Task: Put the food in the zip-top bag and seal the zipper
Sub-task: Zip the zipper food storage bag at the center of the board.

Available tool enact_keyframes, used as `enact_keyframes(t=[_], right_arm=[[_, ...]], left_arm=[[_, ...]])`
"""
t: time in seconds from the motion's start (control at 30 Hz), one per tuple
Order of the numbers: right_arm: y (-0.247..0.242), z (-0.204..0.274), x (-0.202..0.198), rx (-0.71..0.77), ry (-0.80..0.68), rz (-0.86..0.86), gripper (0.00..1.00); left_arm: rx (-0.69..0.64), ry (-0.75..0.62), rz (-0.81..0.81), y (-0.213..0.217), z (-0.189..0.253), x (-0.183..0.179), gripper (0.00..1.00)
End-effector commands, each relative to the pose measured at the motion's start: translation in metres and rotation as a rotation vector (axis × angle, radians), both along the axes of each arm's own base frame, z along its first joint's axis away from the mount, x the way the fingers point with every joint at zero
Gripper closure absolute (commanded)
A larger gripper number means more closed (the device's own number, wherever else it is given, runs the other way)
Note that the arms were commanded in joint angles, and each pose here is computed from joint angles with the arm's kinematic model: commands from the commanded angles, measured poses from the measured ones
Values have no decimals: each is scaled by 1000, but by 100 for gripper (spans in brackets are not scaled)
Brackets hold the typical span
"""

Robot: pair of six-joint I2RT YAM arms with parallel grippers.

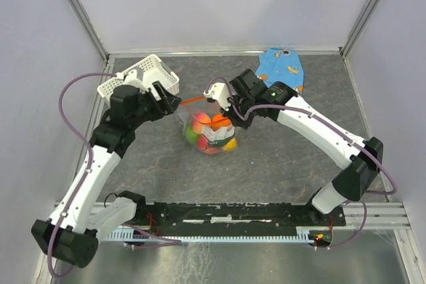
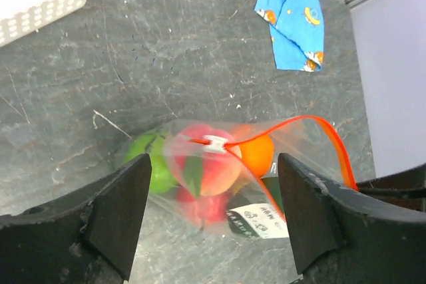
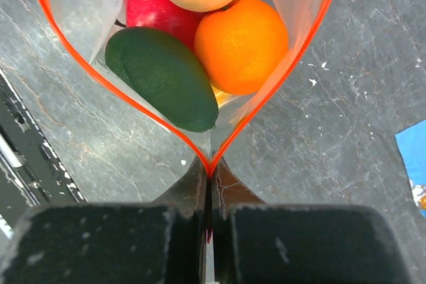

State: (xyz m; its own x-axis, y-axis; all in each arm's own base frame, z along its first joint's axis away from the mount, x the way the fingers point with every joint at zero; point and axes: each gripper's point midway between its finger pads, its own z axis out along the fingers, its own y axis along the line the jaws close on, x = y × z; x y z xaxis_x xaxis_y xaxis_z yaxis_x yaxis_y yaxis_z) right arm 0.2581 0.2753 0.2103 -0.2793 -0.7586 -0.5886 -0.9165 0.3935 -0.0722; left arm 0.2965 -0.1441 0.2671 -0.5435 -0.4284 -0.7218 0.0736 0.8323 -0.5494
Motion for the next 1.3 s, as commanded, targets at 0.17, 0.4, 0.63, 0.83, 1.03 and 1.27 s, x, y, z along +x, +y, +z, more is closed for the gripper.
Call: enact_keyframes(t=[0.17,0.4,0.63,0.83,1.03,1.27], right_arm=[[-14,19,20,-75,-126,-19,98],[-24,16,11,-89,-221,131,98],[-34,19,13,-94,-323,163,98],[-34,11,12,-108,-316,179,98],[-39,10,20,-118,-343,151,98],[-44,12,24,-84,-353,111,98]], left_arm=[[5,-199,-388,0,-10,-6,13],[48,-318,-590,-6,-17,-4,17],[170,-493,-721,-10,-30,-6,15],[285,-663,-805,-12,-36,-21,13],[290,-712,-819,-11,-21,-33,13],[310,-719,-799,-9,-40,-47,11]])
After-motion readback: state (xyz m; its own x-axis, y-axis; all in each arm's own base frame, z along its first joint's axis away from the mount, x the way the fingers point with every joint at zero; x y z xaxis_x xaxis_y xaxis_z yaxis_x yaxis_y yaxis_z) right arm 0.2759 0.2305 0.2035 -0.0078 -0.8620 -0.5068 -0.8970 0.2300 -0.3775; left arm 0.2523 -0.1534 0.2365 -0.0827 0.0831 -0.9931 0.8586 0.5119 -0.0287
